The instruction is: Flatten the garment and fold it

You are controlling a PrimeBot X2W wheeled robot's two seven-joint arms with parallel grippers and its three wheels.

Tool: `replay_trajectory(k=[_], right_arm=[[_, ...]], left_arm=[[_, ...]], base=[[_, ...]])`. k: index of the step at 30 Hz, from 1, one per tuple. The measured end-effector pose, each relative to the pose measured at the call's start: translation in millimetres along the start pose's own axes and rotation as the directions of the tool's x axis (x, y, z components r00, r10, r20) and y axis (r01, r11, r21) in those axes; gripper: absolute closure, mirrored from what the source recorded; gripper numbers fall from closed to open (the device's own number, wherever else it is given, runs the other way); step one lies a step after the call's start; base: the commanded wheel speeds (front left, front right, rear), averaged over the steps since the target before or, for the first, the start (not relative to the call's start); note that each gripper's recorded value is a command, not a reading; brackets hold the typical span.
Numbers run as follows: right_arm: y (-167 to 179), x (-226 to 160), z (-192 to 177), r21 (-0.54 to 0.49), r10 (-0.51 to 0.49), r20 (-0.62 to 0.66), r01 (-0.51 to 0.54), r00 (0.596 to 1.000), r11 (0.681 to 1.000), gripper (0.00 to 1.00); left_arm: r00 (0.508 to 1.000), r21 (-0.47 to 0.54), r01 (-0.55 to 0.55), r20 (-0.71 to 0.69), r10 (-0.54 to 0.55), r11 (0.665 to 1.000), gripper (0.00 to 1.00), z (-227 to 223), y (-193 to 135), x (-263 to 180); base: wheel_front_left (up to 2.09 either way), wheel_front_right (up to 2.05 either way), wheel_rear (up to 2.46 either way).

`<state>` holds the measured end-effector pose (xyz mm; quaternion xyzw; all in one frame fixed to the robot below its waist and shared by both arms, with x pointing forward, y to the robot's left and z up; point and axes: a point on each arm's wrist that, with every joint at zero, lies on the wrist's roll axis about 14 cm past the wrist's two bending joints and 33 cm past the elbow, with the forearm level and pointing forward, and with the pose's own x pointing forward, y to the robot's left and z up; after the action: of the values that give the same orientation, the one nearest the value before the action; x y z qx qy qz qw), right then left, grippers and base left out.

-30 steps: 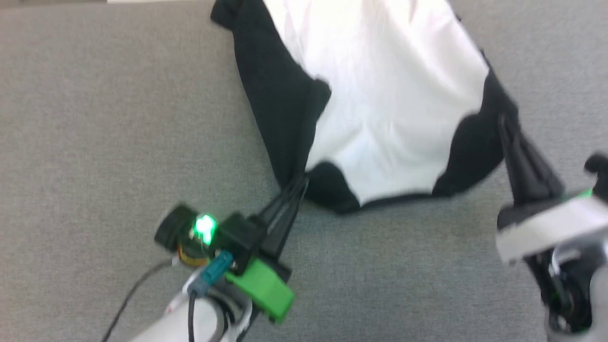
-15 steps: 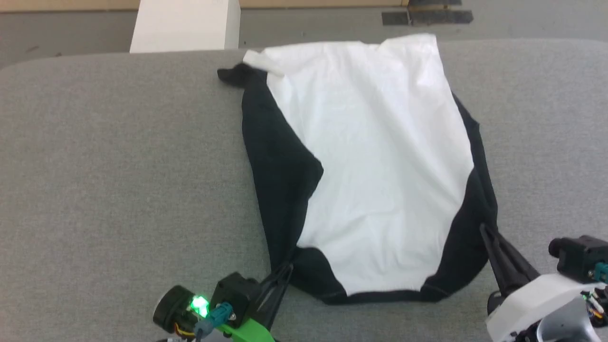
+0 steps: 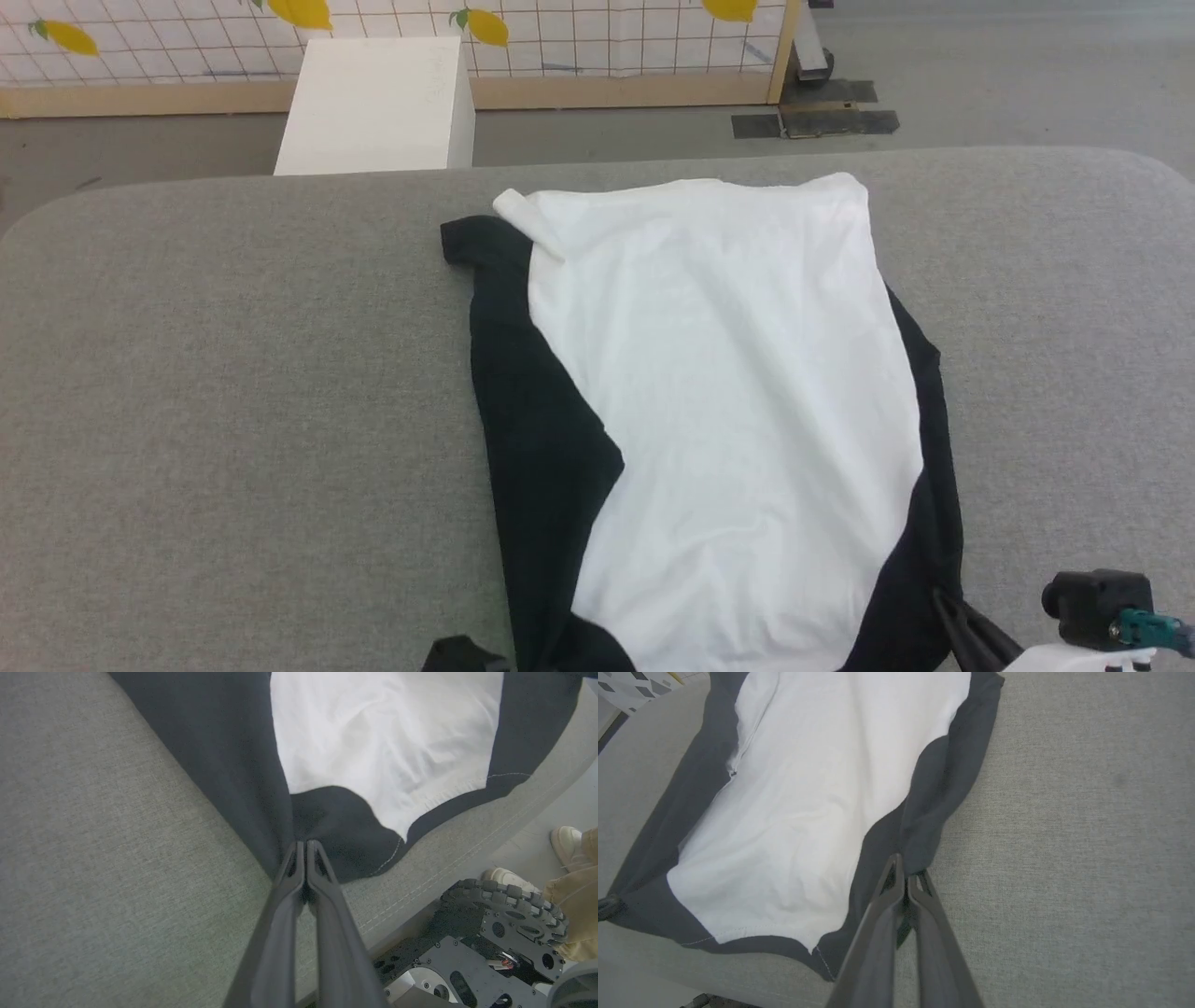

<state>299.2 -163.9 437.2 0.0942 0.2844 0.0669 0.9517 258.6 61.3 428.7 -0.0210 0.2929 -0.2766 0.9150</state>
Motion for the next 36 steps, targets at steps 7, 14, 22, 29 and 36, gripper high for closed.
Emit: replay_trajectory(k=[7,14,22,29,36], right_arm=[[-8,-4,-21,-0.014,-0.031,-0.077,0.030,0.997,0.999,1.00],[-10,-3,-33,-0.022,-0.042,-0.109,0.040,0.993,0.999,1.00],[-7,3,-46,-0.011,-0.034,-0.127,0.033,0.991,0.999,0.99],[-3,12,-33,-0.010,-0.021,-0.065,0.020,0.998,1.000,0.00],[-16,3,27,-0.028,-0.062,0.133,0.067,0.989,0.997,0.00]], left_arm=[[0.997,-0.039,-0.012,-0.073,0.010,0.999,1.00,-21,1,-1],[0.996,-0.081,-0.038,-0.088,0.030,0.996,1.00,-32,5,5],[0.992,-0.106,-0.070,-0.116,0.058,0.992,1.00,-42,11,9],[0.992,-0.137,-0.122,-0.025,0.120,0.983,0.00,-27,20,15],[0.954,-0.247,-0.160,0.209,0.214,0.956,0.00,41,41,4]], base=[[0.00,0.00,0.00],[0.00,0.00,0.00],[0.00,0.00,0.00],[0.00,0.00,0.00],[0.00,0.00,0.00]])
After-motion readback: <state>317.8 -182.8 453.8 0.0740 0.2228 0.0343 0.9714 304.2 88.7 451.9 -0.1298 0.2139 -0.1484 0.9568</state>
